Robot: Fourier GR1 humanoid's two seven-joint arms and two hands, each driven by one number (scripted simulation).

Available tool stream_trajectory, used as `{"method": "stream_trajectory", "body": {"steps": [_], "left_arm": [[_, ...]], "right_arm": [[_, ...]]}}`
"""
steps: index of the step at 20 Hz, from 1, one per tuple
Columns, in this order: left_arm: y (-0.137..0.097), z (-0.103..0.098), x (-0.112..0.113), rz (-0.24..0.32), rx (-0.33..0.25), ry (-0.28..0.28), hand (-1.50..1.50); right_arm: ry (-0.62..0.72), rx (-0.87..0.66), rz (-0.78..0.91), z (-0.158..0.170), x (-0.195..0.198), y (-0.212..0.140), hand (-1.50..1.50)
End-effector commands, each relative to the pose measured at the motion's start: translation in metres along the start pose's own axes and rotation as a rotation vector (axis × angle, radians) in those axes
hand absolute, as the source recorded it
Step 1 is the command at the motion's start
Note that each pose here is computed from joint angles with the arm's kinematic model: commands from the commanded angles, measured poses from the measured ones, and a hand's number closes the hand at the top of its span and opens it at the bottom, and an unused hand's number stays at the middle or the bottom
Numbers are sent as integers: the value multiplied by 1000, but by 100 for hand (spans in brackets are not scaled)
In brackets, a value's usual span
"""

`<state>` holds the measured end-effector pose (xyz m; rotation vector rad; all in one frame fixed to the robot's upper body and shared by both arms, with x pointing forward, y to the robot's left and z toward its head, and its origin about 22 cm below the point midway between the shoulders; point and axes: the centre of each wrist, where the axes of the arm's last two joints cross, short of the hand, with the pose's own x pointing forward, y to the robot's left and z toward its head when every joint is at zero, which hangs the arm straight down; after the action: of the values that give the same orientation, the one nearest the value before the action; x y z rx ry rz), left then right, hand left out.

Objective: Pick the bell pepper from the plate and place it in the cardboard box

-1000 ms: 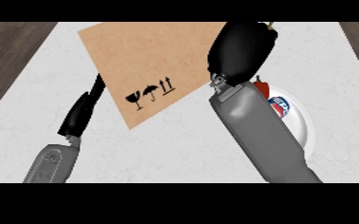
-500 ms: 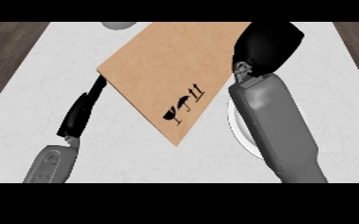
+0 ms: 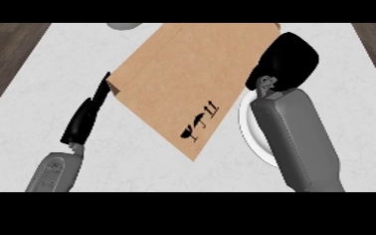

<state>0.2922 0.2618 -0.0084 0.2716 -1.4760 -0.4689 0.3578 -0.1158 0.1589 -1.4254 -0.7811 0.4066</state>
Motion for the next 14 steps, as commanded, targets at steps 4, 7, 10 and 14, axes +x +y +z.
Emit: {"method": "stream_trajectory", "body": {"steps": [4, 7, 10, 14], "left_arm": [[13, -6, 8, -21, 7, -28, 0], [7, -2, 1, -4, -7, -22, 0], [12, -2, 6, 0, 4, -17, 0], [13, -1, 3, 1, 19, -6, 0]], "right_arm": [[46, -174, -450, 35, 15, -25, -150], [59, -204, -558, 39, 7, -28, -150], [101, -215, -682, 33, -6, -36, -150], [106, -318, -823, 27, -22, -40, -150]]}}
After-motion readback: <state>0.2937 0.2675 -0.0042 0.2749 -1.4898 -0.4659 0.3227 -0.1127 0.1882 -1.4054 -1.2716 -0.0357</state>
